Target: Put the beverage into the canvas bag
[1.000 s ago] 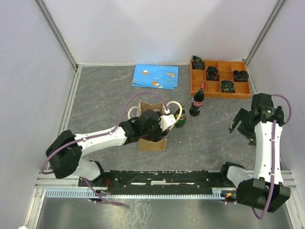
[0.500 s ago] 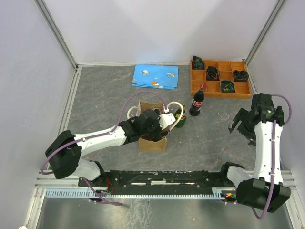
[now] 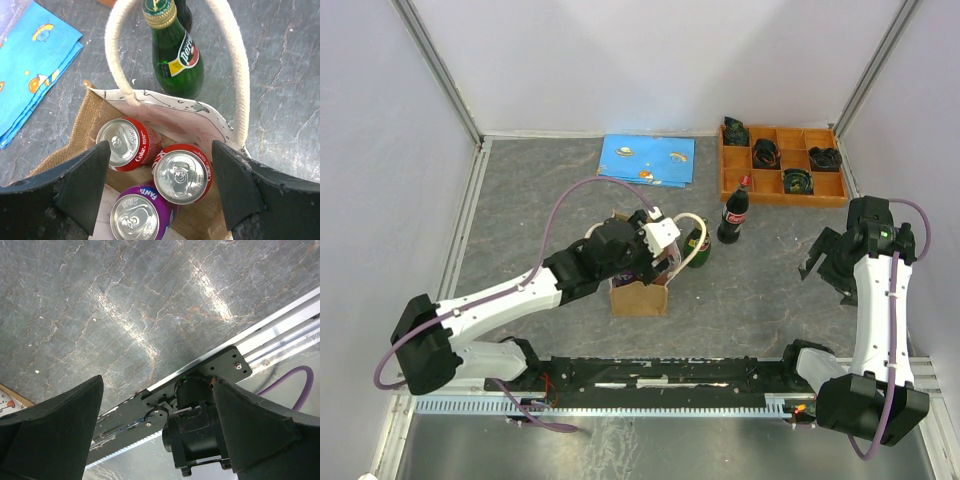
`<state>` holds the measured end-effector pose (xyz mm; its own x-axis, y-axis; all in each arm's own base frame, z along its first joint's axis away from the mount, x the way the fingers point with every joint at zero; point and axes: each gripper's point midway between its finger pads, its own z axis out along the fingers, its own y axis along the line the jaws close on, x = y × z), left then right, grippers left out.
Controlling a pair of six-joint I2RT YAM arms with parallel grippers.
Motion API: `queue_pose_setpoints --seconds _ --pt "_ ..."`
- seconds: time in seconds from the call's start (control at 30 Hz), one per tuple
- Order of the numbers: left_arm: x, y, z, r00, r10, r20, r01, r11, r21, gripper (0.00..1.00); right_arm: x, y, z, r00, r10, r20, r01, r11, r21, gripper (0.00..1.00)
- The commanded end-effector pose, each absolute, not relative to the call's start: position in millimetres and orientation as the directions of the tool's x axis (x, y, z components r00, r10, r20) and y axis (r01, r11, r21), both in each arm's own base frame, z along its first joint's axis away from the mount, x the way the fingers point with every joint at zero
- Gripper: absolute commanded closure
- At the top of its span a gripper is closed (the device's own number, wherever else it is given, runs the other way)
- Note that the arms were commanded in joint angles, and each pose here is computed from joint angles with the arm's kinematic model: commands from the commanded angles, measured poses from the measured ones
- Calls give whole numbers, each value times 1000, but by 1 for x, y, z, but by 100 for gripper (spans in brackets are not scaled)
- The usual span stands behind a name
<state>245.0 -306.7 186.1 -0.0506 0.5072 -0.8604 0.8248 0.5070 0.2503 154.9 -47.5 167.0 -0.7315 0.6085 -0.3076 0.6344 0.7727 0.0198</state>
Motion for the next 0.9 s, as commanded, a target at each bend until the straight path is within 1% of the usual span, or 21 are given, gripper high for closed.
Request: queue_pose_setpoints --seconds 0.0,0.07,0.13,0.27,0.43,0.57,0.7,0.87 --pt "252 -312 250 -6 325 -946 776 598 200 12 159 -46 170 -711 619 -334 643 765 49 1" --pt "256 -312 280 20 248 -968 760 625 176 10 159 -46 171 -710 618 -337 642 765 51 1" --pt "255 -322 310 40 187 -982 781 607 148 9 160 -47 172 -709 619 -339 642 765 53 1" --pt "265 -358 345 -40 133 -990 832 553 41 10 164 -46 174 -707 619 -343 640 766 63 1" --pt "288 -413 342 -146 188 -971 873 486 -37 10 164 -45 177 -704 617 -351 637 767 72 1" --pt "305 -441 322 -177 251 -952 887 461 -43 11 160 -45 180 -703 613 -360 635 769 70 1" --pt "311 -453 303 -214 326 -921 896 440 -52 16 154 -45 182 -705 607 -367 631 773 65 1" --pt "309 -452 275 -257 409 -876 899 433 -62 17 148 -46 182 -711 596 -374 627 778 48 1"
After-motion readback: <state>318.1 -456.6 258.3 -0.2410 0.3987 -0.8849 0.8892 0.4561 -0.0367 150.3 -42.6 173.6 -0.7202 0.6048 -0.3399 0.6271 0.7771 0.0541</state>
